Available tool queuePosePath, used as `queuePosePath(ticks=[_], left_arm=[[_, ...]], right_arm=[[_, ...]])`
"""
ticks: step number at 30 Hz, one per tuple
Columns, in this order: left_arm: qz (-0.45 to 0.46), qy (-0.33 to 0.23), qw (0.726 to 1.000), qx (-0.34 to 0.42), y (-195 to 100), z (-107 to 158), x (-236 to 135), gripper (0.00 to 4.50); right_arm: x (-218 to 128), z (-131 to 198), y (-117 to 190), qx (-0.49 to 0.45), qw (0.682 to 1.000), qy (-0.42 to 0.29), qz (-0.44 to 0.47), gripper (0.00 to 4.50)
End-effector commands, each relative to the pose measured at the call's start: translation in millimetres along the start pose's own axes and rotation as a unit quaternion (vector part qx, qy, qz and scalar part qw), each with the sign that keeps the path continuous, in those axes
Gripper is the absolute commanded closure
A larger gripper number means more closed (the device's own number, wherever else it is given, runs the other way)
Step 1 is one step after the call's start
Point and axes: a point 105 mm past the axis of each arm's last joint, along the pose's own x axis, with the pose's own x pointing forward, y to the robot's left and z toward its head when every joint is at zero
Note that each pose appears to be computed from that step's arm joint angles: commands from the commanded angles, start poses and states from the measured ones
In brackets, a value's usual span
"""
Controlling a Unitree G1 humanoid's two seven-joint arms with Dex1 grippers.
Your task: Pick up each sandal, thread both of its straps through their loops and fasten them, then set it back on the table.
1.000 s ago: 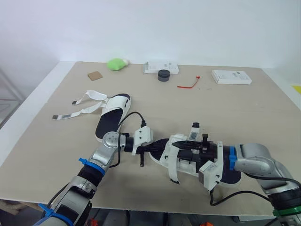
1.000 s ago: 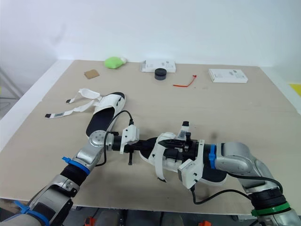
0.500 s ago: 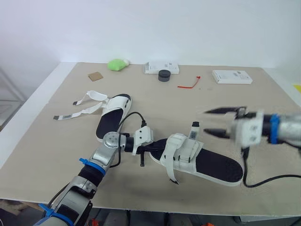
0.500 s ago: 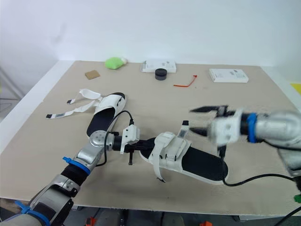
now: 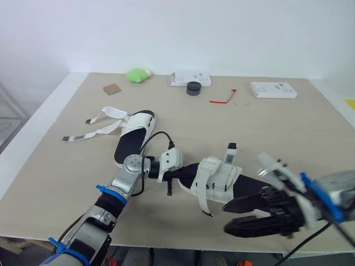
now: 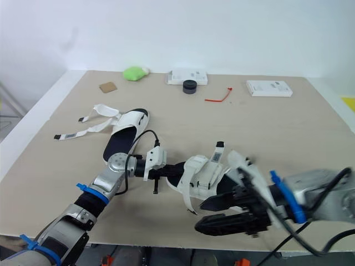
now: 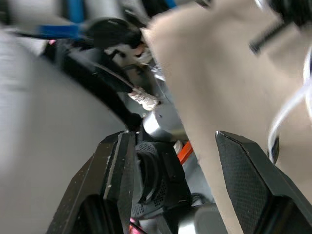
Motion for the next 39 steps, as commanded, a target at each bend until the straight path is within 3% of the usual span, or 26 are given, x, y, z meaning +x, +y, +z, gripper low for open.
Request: queuePosePath(ticks=[1,6,17,20,25,28,32,36,39], left_arm=[[-0.014,0.114,0.990,-0.087,-25.4,-67.5,-9.6,4.50],[-0.017,0.115,0.989,-0.088,-26.7,-67.7,-10.3,4.50],[-0.019,0.115,0.990,-0.084,-25.5,-65.8,-8.0,4.50],[-0.017,0.114,0.990,-0.085,-25.6,-66.1,-8.7,4.50],[-0.013,0.114,0.990,-0.086,-25.9,-67.0,-10.2,4.50],[-0.012,0.114,0.990,-0.087,-26.1,-67.3,-10.7,4.50],[-0.010,0.114,0.990,-0.087,-25.8,-67.3,-10.3,4.50],[-0.009,0.113,0.990,-0.087,-25.7,-67.0,-9.4,4.50],[-0.008,0.112,0.990,-0.087,-25.8,-66.8,-8.7,4.50]], right_arm=[[14.2,-9.1,-20.7,-0.001,0.997,0.012,-0.076,1.63],[25.5,-9.3,-35.7,-0.001,0.993,0.013,-0.121,1.63],[38.1,5.2,-44.5,-0.015,0.991,0.003,-0.132,1.63],[40.2,2.9,-50.2,-0.012,0.990,0.013,-0.138,2.33],[38.7,3.6,-55.9,-0.008,0.990,0.014,-0.138,4.43],[35.7,14.4,-47.6,0.010,0.995,-0.010,-0.095,4.43],[11.3,78.1,-22.0,0.072,0.984,-0.160,0.038,4.43],[-5.0,113.3,-28.6,0.082,0.967,-0.232,0.063,4.43],[-6.5,121.2,-37.8,0.099,0.964,-0.239,0.054,4.43]])
